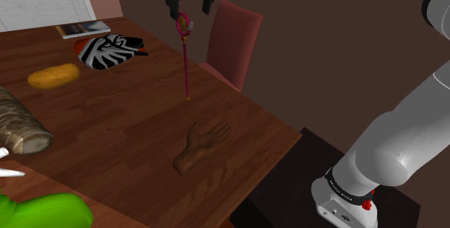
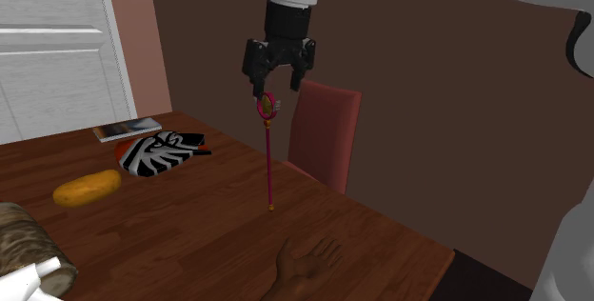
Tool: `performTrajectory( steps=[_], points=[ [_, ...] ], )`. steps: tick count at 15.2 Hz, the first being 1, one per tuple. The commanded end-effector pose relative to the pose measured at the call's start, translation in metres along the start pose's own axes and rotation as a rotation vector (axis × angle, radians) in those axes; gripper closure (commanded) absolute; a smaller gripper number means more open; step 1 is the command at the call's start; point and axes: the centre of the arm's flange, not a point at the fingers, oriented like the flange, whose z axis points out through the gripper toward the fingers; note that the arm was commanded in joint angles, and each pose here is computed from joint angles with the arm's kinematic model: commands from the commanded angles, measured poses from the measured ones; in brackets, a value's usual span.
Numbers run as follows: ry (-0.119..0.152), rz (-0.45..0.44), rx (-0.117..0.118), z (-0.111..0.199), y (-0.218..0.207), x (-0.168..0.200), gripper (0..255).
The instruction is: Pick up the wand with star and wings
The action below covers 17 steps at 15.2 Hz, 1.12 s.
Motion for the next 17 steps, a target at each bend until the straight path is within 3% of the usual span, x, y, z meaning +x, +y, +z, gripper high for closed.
performTrajectory(
  steps=[1, 7, 8, 17],
  points=[
    [0.003, 0.002, 0.0, 0.007, -0.001, 0.001, 0],
    [0.003, 0.003, 0.0, 0.031, -0.001, -0.005, 0],
    [0.003, 0.003, 0.0, 0.03, -0.001, -0.005, 255],
    [0.003, 0.003, 0.0, 0.031, -0.001, -0.005, 255]
  ],
)
